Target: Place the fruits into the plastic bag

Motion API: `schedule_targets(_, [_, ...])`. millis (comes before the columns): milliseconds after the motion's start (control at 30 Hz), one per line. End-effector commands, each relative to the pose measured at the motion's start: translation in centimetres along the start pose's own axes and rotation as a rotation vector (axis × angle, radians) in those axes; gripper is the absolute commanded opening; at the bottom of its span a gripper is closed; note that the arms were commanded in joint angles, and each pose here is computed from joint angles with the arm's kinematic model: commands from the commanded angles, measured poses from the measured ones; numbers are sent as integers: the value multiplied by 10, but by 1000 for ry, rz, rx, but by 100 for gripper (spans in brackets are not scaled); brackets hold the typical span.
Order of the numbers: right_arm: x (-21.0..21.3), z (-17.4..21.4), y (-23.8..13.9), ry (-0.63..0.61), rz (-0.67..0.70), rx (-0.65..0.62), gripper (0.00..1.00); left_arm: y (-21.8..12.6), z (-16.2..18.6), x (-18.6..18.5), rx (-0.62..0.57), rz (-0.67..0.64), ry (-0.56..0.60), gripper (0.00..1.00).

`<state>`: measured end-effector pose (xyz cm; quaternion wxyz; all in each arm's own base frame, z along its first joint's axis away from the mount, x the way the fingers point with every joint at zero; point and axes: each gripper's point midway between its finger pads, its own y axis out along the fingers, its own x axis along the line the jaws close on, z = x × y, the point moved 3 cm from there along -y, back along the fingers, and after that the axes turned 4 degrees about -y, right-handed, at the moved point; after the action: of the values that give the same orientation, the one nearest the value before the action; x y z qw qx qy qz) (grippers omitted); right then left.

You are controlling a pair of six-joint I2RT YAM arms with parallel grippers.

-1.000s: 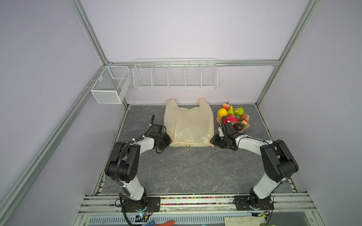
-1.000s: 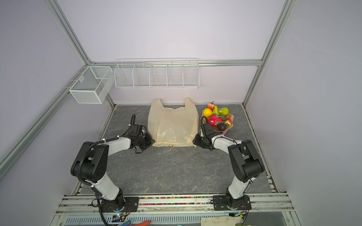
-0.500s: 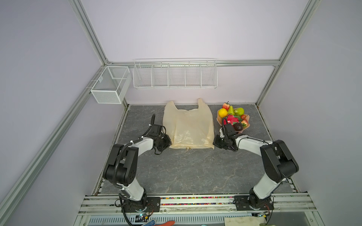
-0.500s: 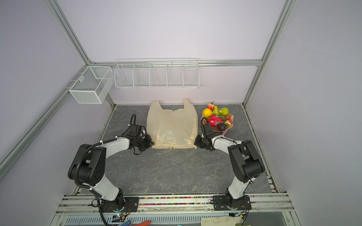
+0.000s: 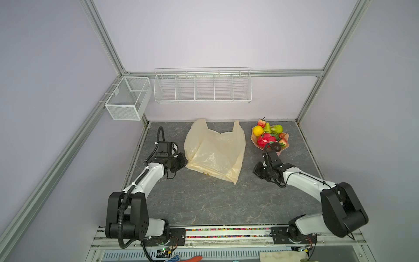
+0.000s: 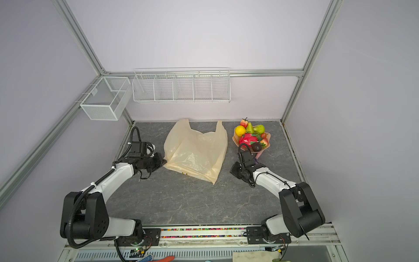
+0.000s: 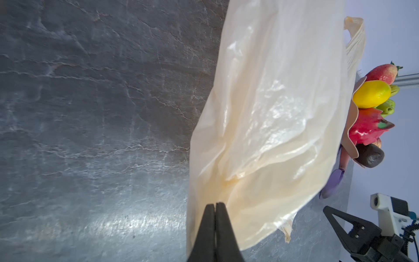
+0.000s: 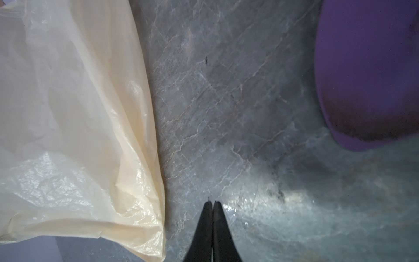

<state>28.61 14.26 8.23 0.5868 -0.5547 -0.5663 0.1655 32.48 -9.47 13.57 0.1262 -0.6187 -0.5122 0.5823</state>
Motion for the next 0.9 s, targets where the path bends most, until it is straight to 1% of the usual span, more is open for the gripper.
schedule_targets(0, [8,17,-4,89,-32,26,6,-4,2,1,42,-32,65,0])
schedule_targets(33, [17,19,-6,81,-62,24,11,-4,1,0,55,-35,83,0])
schedule_targets(100, [34,14,-10,19,-108,23,41,-5,0,0,74,-51,113,0])
schedule_targets(167, [47,5,-11,-86,-111,20,67,-7,0,1,81,-68,133,0])
schedule_targets(200, [54,0,-9,-146,-105,22,74,-7,0,1,82,-69,138,0])
schedule_targets(267, [62,-16,-6,-225,-74,14,80,-6,2,1,90,-66,146,0])
schedule_targets(333, [65,-29,3,-274,-60,2,84,-6,4,4,99,-70,152,0])
schedule_targets(500, [72,-52,44,-323,-54,42,86,-3,10,8,118,-77,158,0])
schedule_targets(700, [76,-69,83,-307,-39,48,81,-2,9,8,125,-78,166,0])
schedule_targets(733, [77,-71,88,-297,-40,45,77,-2,9,8,127,-80,168,0])
schedule_targets(800, [78,-73,93,-268,-48,31,56,0,8,9,131,-86,171,0])
schedule_targets(833, [77,-73,95,-251,-51,26,43,0,7,9,130,-91,172,0])
schedule_targets(867, [76,-72,95,-234,-50,25,34,-1,6,10,127,-100,176,0])
